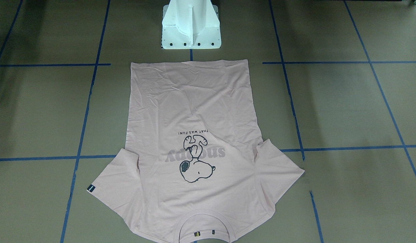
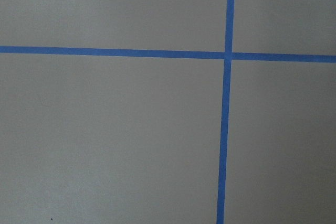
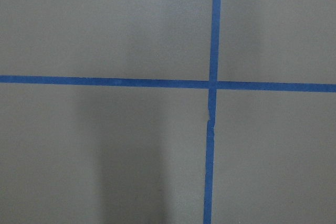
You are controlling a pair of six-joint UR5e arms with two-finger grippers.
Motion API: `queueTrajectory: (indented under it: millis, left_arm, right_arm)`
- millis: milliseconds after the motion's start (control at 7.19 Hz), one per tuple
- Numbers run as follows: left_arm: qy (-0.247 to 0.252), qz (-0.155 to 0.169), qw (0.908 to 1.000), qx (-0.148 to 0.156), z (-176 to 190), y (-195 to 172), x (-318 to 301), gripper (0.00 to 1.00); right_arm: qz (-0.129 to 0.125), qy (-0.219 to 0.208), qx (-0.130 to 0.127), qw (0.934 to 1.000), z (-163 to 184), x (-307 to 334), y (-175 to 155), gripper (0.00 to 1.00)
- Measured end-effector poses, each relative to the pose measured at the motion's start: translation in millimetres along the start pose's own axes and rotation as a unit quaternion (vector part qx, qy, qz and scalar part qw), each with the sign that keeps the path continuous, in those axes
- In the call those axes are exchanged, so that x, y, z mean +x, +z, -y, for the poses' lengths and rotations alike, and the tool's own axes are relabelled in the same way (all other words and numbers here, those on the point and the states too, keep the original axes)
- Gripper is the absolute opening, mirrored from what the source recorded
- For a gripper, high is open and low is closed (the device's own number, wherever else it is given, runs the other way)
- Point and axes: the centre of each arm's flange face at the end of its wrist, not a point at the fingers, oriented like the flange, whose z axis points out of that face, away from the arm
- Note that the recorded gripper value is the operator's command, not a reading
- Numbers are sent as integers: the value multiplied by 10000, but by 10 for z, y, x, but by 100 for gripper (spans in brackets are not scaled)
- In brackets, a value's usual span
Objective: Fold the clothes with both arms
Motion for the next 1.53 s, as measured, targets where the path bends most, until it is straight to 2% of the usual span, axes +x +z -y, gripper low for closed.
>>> queueTrajectory:
  millis: [278,417,695,834,1112,1251,1529]
  left_arm:
    - [74,1,9999,77,33,-71,69,100]
    - [236,14,9994,236,124,-225,227,100]
    - [725,-61,9947,725,503,-721,742,100]
    - [1020,-222,9898,967,638,-932,1006,100]
    - [1922,-652,9691,1404,768,-896,1555,100]
    - [2039,-781,9645,1485,791,-821,1720,100]
    - [1928,-890,9672,1396,987,-645,1979,100]
  right_arm:
    - [38,-58,67,10000,52,-89,-68,100]
    - [59,-207,149,9997,167,-261,-147,100]
    - [75,-758,185,9969,649,-903,-134,100]
    - [65,-1122,280,9933,929,-1302,-134,100]
    - [-59,-1717,629,9831,1503,-2073,-122,100]
    - [-23,-1867,779,9793,1652,-2427,61,100]
    - [211,-1580,1110,9810,1717,-3183,618,100]
